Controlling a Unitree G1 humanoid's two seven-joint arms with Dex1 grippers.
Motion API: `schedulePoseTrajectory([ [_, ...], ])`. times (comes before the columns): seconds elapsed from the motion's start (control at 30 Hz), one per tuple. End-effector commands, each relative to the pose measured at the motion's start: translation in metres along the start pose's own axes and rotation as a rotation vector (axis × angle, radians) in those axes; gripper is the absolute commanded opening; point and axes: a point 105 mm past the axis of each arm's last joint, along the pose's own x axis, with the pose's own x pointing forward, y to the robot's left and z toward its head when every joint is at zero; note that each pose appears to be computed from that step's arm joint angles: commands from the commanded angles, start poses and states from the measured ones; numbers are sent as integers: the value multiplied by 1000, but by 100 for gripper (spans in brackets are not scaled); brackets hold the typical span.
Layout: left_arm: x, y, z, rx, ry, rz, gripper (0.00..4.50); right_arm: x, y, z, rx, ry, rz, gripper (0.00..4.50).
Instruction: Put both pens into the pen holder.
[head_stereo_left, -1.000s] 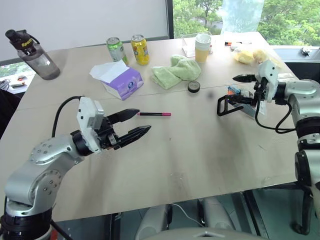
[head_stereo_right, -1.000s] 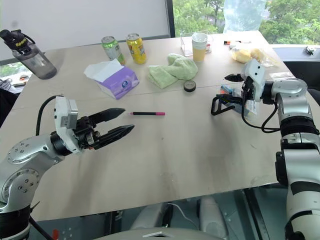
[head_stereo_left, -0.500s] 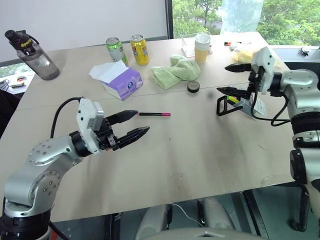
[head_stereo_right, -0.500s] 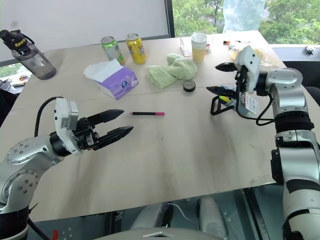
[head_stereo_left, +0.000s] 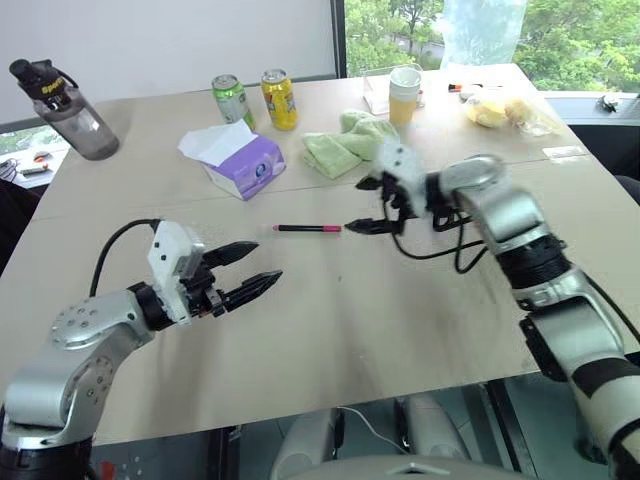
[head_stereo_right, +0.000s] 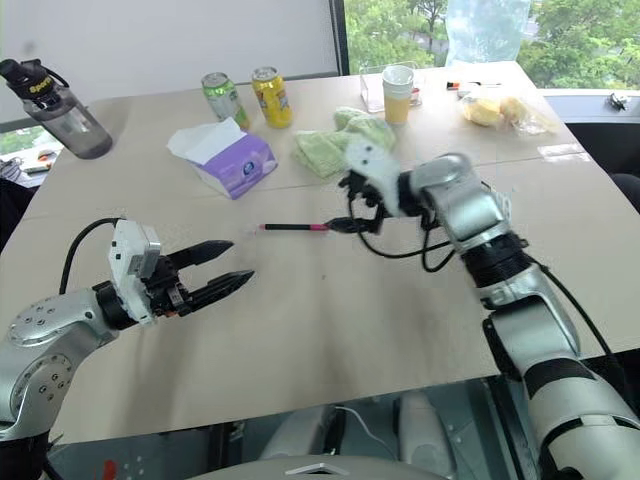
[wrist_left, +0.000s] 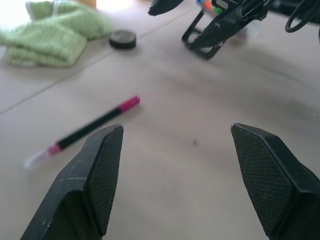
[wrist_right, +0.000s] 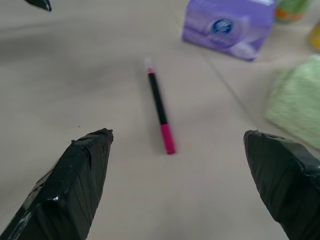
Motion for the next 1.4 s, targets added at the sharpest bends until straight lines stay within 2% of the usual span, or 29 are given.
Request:
schedulePoseTrajectory([
  [0.03,-14,8,6,63,4,50,352,21,-3,23,-3,-48,-27,447],
  [0.13,-29,8,-4,58,49,100,352,69,6,29,-14,-6,-16,447],
  [0.3,-36,-4,-7,41,48,129,352,101,3,40,-6,34,-76,447],
  [0.6,-42,-11,-8,28,47,176,352,121,17,21,33,83,-61,447],
  [0.77,-48,-6,-3,35,42,192,352,130,29,27,46,41,-27,447],
  [0.9,-51,-3,-6,37,65,199,352,133,34,24,53,76,-5,447],
  [1.0,-52,-2,-6,37,71,199,352,136,44,15,82,139,49,358],
  [1.03,-52,-2,-6,37,72,200,352,137,47,13,90,149,59,315],
  [1.17,-50,-5,-5,35,71,200,352,140,51,-1,92,194,45,315],
  [1.23,-50,-7,-5,32,70,204,352,140,52,-7,100,207,38,265],
  [1.27,-51,-7,-5,31,71,207,352,140,52,-9,97,210,34,234],
  [1.37,-54,-8,-6,27,73,221,352,141,54,-10,100,213,48,94],
  [1.4,-55,-8,-7,25,75,224,352,141,55,-9,99,211,51,28],
])
